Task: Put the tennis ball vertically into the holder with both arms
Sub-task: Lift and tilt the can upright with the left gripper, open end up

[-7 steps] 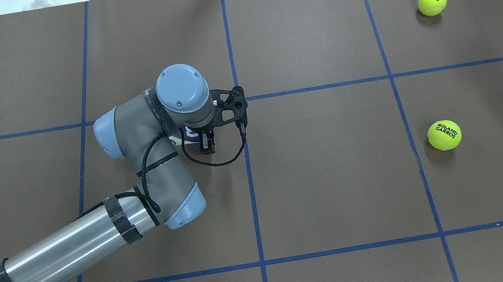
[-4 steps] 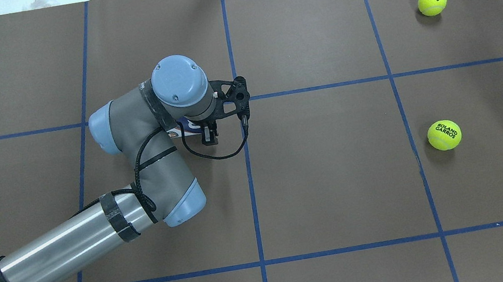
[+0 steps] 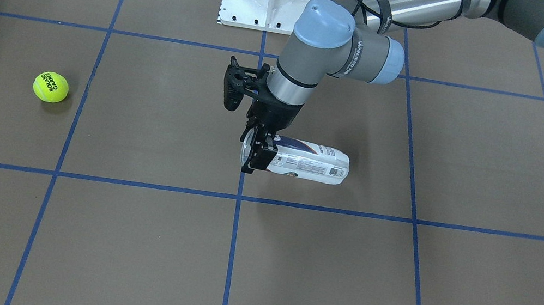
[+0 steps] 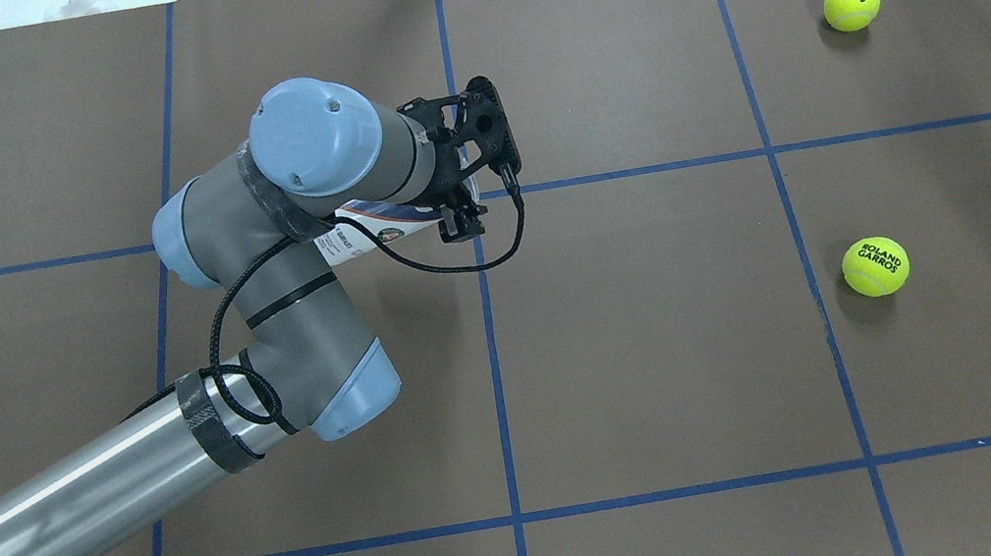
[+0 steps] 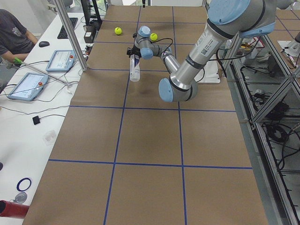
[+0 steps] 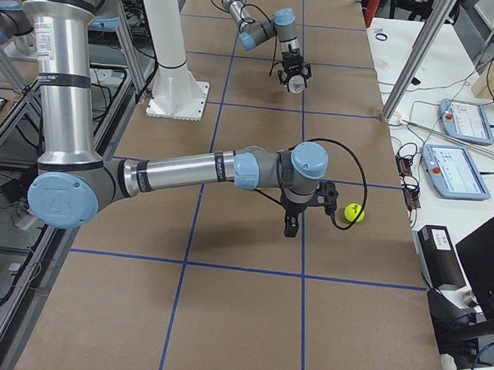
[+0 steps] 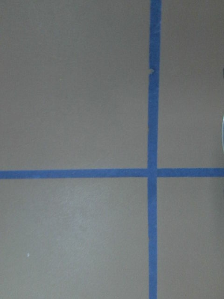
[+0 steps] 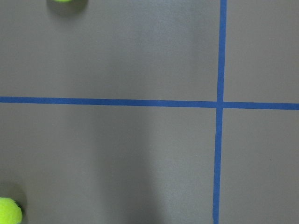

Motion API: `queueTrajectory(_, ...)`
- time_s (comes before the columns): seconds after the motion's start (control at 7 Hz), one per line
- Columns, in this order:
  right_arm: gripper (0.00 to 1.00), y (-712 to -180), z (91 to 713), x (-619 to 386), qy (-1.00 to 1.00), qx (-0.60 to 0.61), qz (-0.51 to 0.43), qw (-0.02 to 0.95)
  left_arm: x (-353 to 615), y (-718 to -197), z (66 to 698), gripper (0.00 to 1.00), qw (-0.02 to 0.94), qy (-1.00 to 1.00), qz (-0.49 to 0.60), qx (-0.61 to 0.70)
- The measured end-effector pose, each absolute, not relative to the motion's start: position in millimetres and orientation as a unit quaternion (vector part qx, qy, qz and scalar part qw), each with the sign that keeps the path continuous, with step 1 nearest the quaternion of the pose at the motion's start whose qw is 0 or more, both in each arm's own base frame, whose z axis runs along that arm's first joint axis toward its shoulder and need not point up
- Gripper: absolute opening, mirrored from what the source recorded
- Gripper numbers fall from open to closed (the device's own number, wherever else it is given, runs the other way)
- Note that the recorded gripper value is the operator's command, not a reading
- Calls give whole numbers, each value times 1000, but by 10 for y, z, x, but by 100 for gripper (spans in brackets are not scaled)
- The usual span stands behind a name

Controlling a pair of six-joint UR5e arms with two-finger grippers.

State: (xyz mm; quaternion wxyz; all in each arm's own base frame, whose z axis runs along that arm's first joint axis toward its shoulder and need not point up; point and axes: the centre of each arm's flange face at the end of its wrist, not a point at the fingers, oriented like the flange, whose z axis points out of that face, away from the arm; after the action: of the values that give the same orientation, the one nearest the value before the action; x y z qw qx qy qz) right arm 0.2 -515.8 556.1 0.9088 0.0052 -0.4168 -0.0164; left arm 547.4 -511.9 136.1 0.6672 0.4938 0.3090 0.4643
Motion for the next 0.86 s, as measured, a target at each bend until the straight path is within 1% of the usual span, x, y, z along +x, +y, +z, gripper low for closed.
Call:
queueTrajectory(0.29,100,-5139,5295,-161,-441,13,-31,897,5266,-5073,1092,67,651,399,309,567)
queueTrajectory(0.43,100,-5125,5089,-347,-447,9,-27,894,5198,-5035,1046,69,628,442,232,597)
queueTrajectory(0.71,100,-5116,4712,-742,-457,-1,-4,890,5245,-4858,1093,70,576,488,127,644)
queueTrajectory(0.86,100,-5080,4574,-979,-459,-6,6,888,5299,-4736,1137,70,557,498,93,659)
